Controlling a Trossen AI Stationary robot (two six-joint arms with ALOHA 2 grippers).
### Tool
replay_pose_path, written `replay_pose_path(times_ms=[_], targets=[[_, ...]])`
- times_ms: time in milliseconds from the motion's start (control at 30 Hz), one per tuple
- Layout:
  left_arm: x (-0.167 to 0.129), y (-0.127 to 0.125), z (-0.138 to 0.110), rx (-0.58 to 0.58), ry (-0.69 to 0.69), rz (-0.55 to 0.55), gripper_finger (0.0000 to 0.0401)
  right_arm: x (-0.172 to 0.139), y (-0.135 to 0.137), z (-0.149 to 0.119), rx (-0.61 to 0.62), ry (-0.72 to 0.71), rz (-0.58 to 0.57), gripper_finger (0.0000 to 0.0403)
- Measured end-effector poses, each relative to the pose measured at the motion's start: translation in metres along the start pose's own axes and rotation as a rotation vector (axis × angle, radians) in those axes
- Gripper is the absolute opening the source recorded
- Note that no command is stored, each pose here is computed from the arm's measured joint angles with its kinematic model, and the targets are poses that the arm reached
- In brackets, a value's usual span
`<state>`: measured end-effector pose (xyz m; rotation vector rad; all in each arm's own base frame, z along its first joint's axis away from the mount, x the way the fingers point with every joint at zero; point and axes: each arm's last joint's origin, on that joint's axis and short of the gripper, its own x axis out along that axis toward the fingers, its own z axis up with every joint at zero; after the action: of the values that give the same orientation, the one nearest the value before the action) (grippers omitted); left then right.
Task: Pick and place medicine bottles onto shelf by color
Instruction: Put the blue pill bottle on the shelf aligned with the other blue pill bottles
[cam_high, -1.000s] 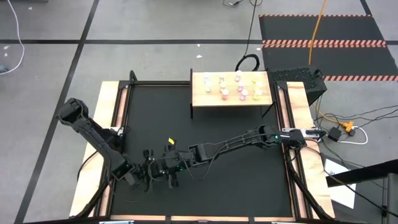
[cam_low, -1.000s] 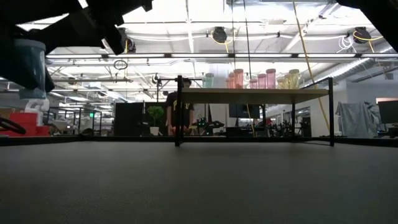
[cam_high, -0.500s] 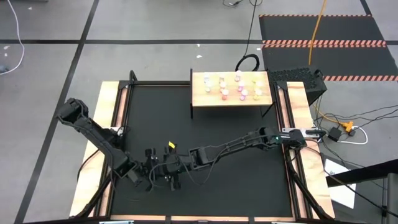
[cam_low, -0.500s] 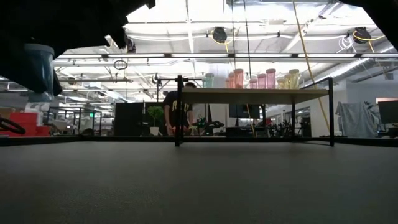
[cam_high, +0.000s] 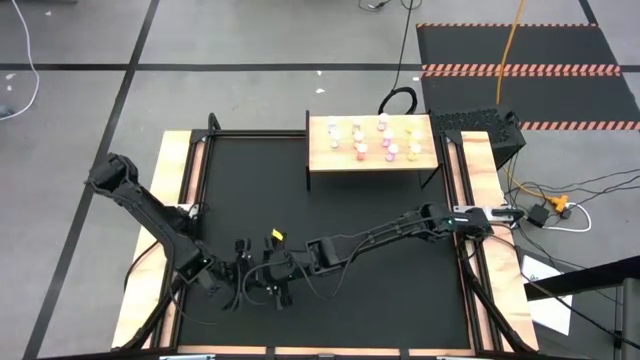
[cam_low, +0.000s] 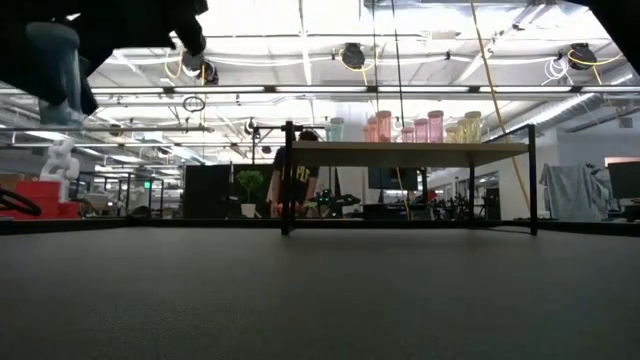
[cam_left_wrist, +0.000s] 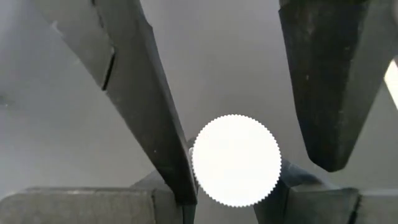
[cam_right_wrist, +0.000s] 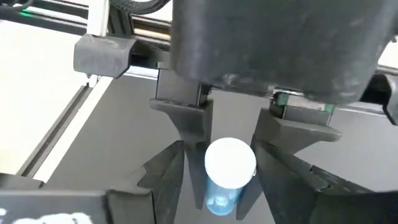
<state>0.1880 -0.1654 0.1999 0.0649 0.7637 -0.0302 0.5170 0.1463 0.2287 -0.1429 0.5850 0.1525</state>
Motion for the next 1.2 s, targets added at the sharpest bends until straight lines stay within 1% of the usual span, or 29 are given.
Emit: replay_pose_path(times_ms=[100,200,467,567,667,733,867,1000,1100,1200], targets=[[-0.001,0.0,0.001,-0.002,-0.011,-0.005,0.0113,-0.002,0.001,0.002,-0.015,-0.011,-0.002,0.0189],[-0.001,0.0,0.001,0.001,-0.012,-0.003,0.0113,-0.004,-0.002,0.004,-0.019,-0.01,-0.004,0.0178],[-0.001,-0.001,0.003,-0.004,-0.024,-0.007,0.0113,-0.007,-0.005,0.005,-0.013,-0.001,-0.004,0.012],[-0.001,-0.001,0.003,-0.016,-0.028,-0.013,0.0113,-0.007,-0.005,0.005,-0.014,0.0,-0.003,0.0105],[0.0,0.001,0.004,-0.075,-0.031,0.001,0.0113,-0.007,-0.005,0.005,-0.012,0.0,-0.004,0.0105],[0.001,0.003,0.005,-0.119,-0.033,0.018,0.0113,-0.007,-0.006,0.005,-0.01,0.002,-0.006,0.0114],[0.003,0.006,0.005,-0.13,-0.031,0.033,0.0113,-0.012,-0.007,0.007,-0.011,0.007,-0.013,0.0122],[0.003,0.009,0.005,-0.137,-0.025,0.056,0.0114,-0.017,-0.01,0.01,-0.01,0.012,-0.022,0.0118],[0.001,0.01,0.007,-0.145,-0.036,0.054,0.0114,-0.02,-0.014,0.011,-0.001,0.013,-0.024,0.0114],[-0.002,0.012,0.009,-0.154,-0.05,0.059,0.0126,-0.027,-0.017,0.014,0.022,0.024,-0.026,0.0113]])
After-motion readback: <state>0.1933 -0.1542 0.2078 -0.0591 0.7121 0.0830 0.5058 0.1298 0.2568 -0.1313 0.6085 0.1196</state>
